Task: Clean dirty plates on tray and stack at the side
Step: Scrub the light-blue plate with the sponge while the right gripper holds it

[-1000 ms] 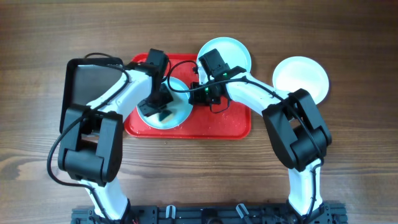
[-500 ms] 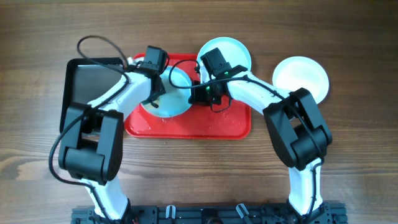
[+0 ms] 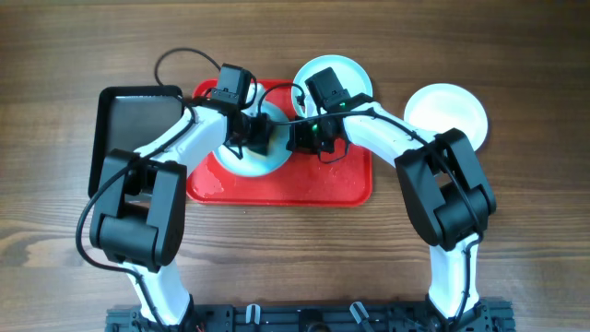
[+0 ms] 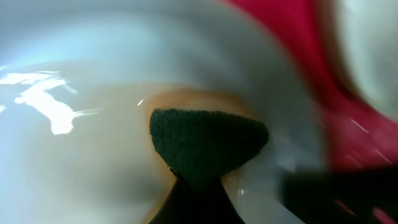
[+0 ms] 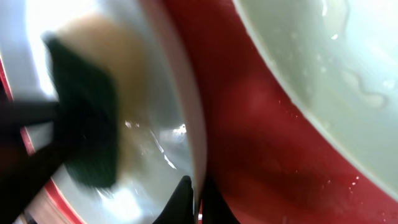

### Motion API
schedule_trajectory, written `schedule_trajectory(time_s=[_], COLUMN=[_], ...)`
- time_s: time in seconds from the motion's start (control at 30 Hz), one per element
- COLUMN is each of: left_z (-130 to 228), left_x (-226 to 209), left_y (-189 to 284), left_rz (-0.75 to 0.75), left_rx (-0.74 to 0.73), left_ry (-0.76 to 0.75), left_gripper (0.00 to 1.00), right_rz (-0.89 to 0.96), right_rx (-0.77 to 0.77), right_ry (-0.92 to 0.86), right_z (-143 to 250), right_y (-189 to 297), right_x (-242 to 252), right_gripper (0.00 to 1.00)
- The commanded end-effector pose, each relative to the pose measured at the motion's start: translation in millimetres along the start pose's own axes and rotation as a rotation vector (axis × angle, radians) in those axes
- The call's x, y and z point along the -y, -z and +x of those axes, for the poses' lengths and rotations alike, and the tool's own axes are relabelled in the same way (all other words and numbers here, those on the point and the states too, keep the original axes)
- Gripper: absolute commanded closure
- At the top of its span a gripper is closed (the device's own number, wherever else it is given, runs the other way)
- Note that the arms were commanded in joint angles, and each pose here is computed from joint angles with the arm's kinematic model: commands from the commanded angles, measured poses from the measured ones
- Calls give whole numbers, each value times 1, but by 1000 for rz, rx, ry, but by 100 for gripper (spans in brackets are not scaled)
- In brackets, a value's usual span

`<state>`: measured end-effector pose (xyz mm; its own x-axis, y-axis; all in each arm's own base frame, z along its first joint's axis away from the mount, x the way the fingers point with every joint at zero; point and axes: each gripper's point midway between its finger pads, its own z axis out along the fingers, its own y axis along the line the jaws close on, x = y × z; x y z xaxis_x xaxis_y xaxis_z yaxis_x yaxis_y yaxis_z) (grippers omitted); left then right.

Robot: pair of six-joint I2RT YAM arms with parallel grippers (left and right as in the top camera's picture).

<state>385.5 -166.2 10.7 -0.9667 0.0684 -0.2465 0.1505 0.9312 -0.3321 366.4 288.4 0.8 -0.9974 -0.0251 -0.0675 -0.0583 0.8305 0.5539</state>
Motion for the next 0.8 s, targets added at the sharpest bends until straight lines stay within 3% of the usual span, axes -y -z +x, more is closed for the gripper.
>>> schedule_trajectory(time_s=[0.0,0.2,0.27,0.37,0.5,0.63,0.77], left_z=[48,0,-11,0,36,59,73], left_x=[54,-23,-61,-108,-137,-130,-56], left_y=[-14,-23,-15,5,29,27,-8], left_rz=[333,-60,-254,-537,-767,-750,-249], left_rx=[-183,35,138,212,187,48,-242], left_ry=[-39,284,406,544,667,634,273], left_gripper=[96,96,96,96,96,96,96], right_rz=[41,36,36,36,40,43,44], right_rx=[-70,-78,-78,-78,-75,-74,-77], right_ry=[44,46,47,47,47,46,44], right_z=[22,24,24,24,23,23,24], right_y=[-22,-23,-23,-23,-23,-23,-23], right_x=[16,14,14,14,14,15,15], right_gripper=[96,96,96,96,96,96,96])
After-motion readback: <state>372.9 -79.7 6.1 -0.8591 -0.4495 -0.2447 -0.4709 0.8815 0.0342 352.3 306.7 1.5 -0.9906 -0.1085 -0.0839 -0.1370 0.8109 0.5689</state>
